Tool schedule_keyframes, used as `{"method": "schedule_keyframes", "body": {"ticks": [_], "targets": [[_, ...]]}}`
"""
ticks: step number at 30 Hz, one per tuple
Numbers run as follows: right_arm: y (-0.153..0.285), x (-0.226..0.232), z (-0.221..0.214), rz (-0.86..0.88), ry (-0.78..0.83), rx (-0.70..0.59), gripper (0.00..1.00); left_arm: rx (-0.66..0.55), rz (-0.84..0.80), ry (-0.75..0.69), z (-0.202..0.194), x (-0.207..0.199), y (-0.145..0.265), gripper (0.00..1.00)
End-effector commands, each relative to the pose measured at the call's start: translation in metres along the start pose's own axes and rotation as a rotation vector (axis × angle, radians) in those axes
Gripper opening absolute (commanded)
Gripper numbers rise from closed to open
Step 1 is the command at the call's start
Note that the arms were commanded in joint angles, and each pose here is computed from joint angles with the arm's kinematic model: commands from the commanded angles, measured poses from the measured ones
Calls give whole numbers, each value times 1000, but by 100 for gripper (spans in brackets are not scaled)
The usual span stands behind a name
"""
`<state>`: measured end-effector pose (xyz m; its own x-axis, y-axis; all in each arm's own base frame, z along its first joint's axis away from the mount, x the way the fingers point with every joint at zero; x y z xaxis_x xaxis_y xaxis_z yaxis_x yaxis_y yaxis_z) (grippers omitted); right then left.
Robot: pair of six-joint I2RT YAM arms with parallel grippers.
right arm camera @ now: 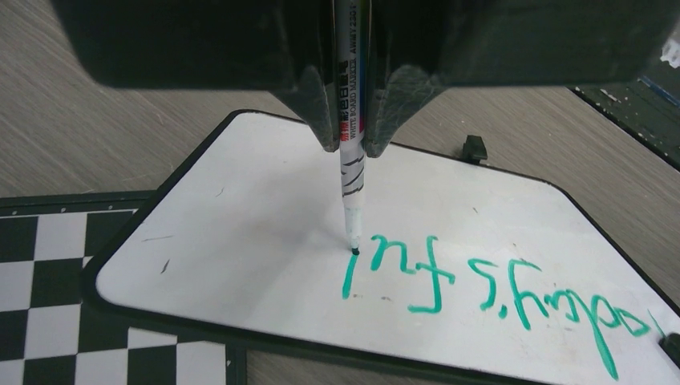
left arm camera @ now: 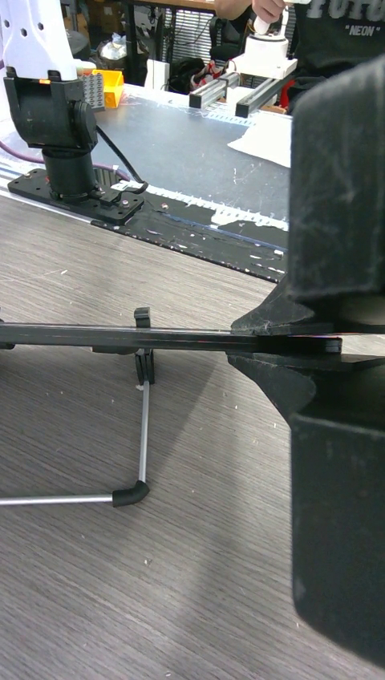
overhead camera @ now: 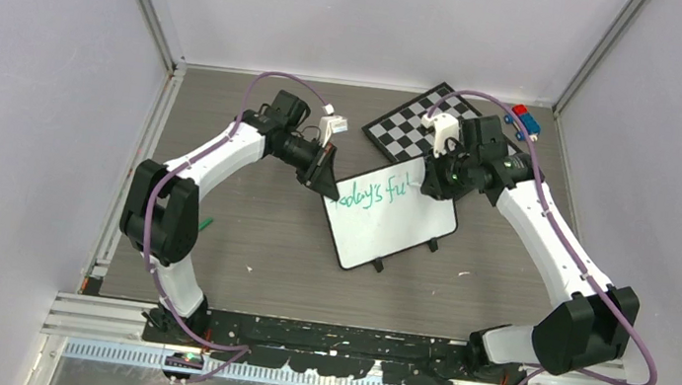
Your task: Write a sentence on the whiteboard
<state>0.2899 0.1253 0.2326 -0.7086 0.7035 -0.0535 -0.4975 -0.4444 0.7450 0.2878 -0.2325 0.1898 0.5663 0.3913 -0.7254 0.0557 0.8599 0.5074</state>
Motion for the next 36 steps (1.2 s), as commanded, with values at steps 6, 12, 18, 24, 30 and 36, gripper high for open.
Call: {"method": "schedule_keyframes", "body": {"ticks": [6, 12, 18, 24, 30, 36], "targets": [[9, 1, -3, -22, 12, -27, 0, -9, 30, -31, 1, 2, -2, 0], [26, -6, 15, -62, 45, -59, 0, -14, 30, -33, 1, 0, -1, 0], [29, -14, 30, -81, 51, -83, 0, -17, 28, -33, 2, -1, -1, 0], [16, -19, 33, -74, 50, -71, 0, -19, 28, -35, 2, -2, 0, 0], [6, -18, 22, -59, 47, -42, 0, -18, 31, -38, 2, -1, -1, 0], [8, -11, 10, -47, 37, -29, 0, -14, 31, -37, 2, -1, -1, 0]]}}
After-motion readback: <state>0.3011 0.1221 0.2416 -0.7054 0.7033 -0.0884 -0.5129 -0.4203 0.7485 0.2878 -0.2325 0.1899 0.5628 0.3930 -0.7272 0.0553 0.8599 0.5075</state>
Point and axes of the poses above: each gripper's point midway between its finger pads, its own y axis back along the fingers, its own x axis along the line the jaws close on, z = x × y, the point moved 5 cm from there along y, back along the fingers, and after that the axes turned 10 degrees about y, right-handed, at the moved point
